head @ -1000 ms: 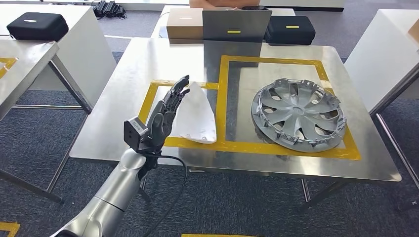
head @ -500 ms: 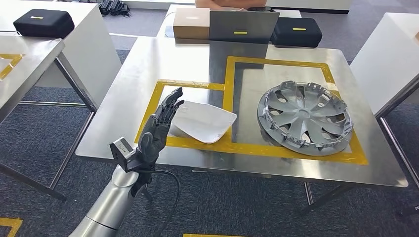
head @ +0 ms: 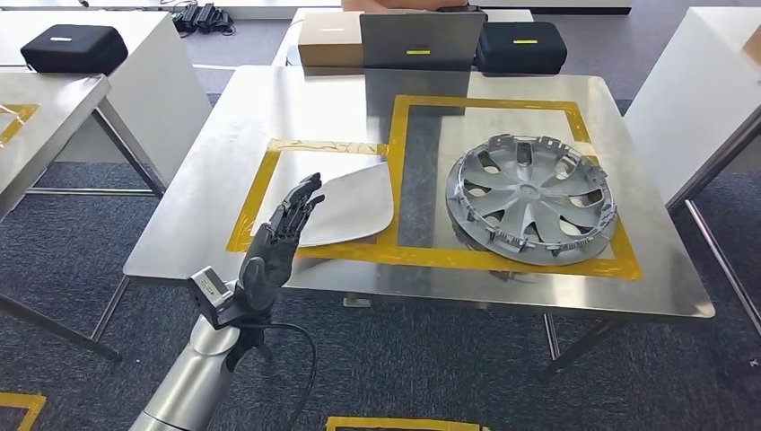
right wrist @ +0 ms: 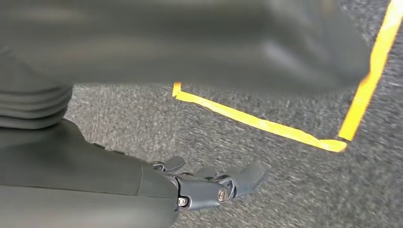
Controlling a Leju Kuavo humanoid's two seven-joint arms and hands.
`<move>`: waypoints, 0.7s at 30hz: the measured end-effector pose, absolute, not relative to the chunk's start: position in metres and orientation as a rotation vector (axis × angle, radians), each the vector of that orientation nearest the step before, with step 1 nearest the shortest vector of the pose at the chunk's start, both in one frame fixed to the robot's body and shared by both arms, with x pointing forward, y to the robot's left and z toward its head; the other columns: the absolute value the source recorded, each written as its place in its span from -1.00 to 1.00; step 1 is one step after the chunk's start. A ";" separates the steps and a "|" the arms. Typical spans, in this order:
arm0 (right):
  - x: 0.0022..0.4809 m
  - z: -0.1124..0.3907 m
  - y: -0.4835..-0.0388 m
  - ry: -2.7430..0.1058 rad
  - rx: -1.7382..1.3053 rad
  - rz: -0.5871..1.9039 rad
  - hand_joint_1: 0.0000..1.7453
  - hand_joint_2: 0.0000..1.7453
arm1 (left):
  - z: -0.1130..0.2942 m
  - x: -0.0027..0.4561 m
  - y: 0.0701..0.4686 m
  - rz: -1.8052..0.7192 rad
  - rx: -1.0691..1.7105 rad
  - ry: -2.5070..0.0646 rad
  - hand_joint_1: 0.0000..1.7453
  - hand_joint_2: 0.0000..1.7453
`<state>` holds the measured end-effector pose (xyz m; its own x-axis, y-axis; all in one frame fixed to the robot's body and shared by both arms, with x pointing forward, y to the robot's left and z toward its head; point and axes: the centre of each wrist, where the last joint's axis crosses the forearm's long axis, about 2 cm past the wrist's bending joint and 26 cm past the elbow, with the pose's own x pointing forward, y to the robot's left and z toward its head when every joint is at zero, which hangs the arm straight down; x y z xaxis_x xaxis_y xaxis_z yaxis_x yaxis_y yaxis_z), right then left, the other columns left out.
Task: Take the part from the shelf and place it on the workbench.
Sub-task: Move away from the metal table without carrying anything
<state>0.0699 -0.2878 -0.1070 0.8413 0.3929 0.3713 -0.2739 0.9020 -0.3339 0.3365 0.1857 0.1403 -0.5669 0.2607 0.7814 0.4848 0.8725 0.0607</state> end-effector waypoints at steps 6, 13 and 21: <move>0.071 -0.107 -0.288 -0.437 -0.257 0.358 -1.00 -1.00 | 0.148 0.337 0.187 -0.347 -0.528 -2.233 -1.00 -1.00; 0.073 -0.107 -0.291 -0.424 -0.271 0.357 -1.00 -1.00 | 0.149 0.335 0.185 -0.348 -0.516 -2.239 -1.00 -1.00; 0.078 -0.106 -0.294 -0.430 -0.268 0.350 -1.00 -1.00 | 0.148 0.334 0.185 -0.351 -0.505 -2.240 -1.00 -1.00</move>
